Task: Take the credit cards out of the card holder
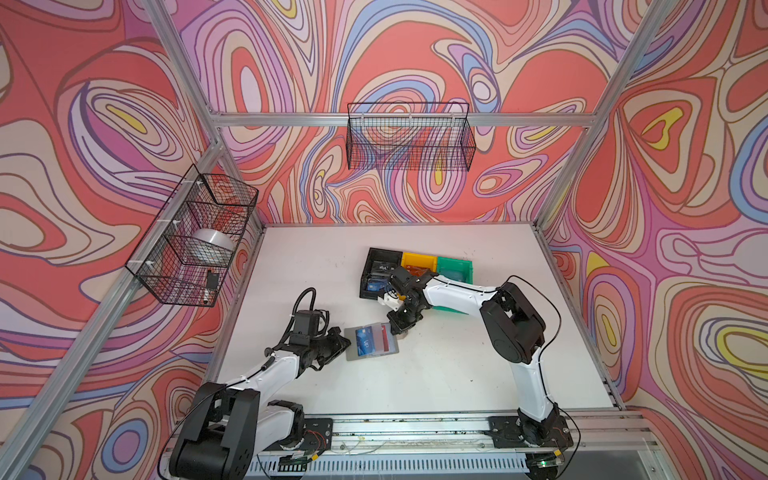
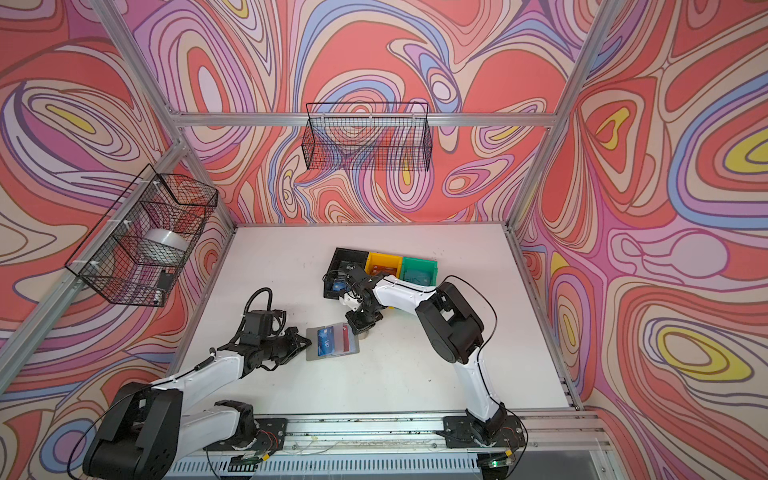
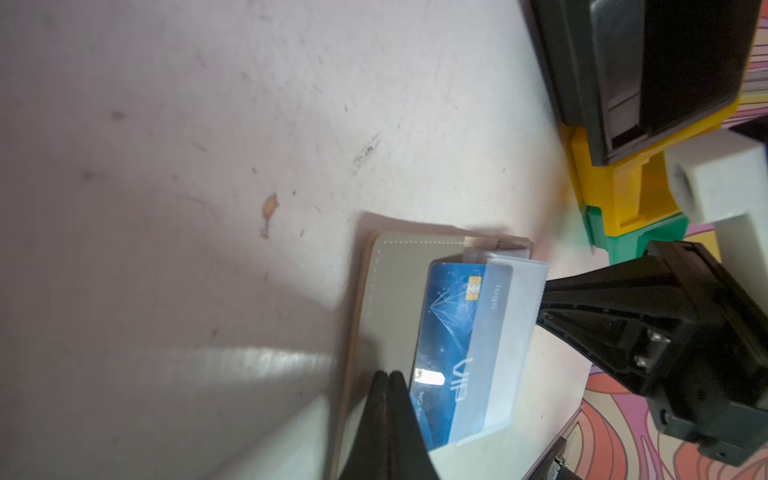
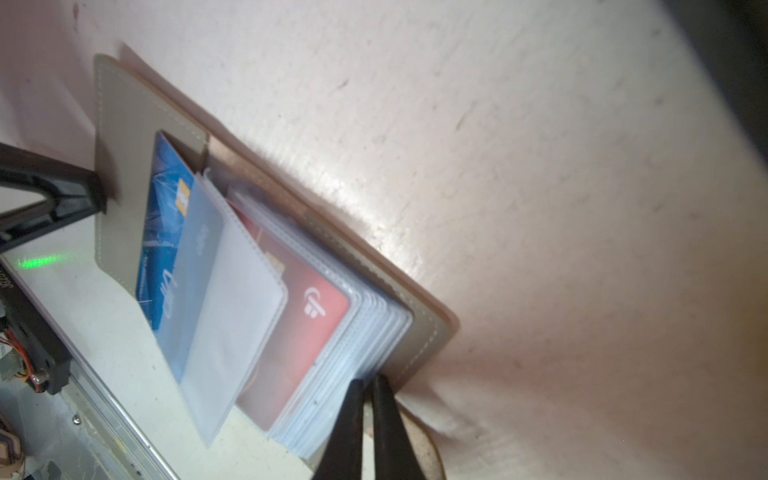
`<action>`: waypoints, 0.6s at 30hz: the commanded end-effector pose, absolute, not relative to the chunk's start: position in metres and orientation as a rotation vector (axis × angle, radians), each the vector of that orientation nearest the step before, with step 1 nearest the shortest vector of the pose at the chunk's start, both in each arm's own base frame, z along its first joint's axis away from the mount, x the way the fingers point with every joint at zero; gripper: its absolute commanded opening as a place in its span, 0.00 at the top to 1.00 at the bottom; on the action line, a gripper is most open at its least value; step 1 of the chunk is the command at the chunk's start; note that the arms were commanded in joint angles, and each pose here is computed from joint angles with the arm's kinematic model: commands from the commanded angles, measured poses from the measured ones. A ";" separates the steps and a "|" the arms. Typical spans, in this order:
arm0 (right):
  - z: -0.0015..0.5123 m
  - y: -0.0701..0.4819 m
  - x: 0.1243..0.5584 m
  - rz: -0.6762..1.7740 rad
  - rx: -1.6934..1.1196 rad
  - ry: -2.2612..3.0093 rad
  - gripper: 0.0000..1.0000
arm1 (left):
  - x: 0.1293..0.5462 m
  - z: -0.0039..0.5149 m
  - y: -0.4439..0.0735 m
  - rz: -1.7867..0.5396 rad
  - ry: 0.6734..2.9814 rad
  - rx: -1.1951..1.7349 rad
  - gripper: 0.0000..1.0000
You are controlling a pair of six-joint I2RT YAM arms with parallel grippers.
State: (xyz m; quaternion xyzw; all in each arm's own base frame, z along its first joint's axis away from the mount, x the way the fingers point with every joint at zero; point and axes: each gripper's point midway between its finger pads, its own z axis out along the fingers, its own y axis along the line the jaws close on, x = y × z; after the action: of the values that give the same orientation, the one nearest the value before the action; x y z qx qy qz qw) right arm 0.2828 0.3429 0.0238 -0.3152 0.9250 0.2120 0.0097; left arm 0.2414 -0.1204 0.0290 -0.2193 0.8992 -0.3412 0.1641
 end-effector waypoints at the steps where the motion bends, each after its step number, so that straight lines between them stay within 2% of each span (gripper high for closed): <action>1: 0.029 0.335 0.277 0.615 -1.005 2.913 0.89 | 0.243 0.036 -0.122 -0.996 2.545 -0.611 0.99; 3: 0.028 0.335 0.278 0.613 -1.003 2.912 0.89 | 0.245 0.039 -0.126 -1.046 2.519 -0.600 0.89; 4: 0.028 0.335 0.279 0.609 -1.004 2.913 0.89 | 0.246 0.040 -0.129 -1.070 2.509 -0.596 0.81; 5: 0.029 0.335 0.280 0.600 -1.003 2.909 0.89 | 0.246 0.040 -0.130 -1.087 2.504 -0.596 0.78; 18: 0.094 0.354 0.297 0.680 -0.990 2.757 0.89 | 0.248 0.039 -0.133 -1.120 2.494 -0.612 0.78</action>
State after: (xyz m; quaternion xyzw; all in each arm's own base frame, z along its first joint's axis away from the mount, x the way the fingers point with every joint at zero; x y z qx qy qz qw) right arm 0.2951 0.3466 0.0641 -0.3192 0.9238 0.2075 0.0415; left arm 0.2499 -0.1331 0.0418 -0.2108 0.8795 -0.3896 0.1737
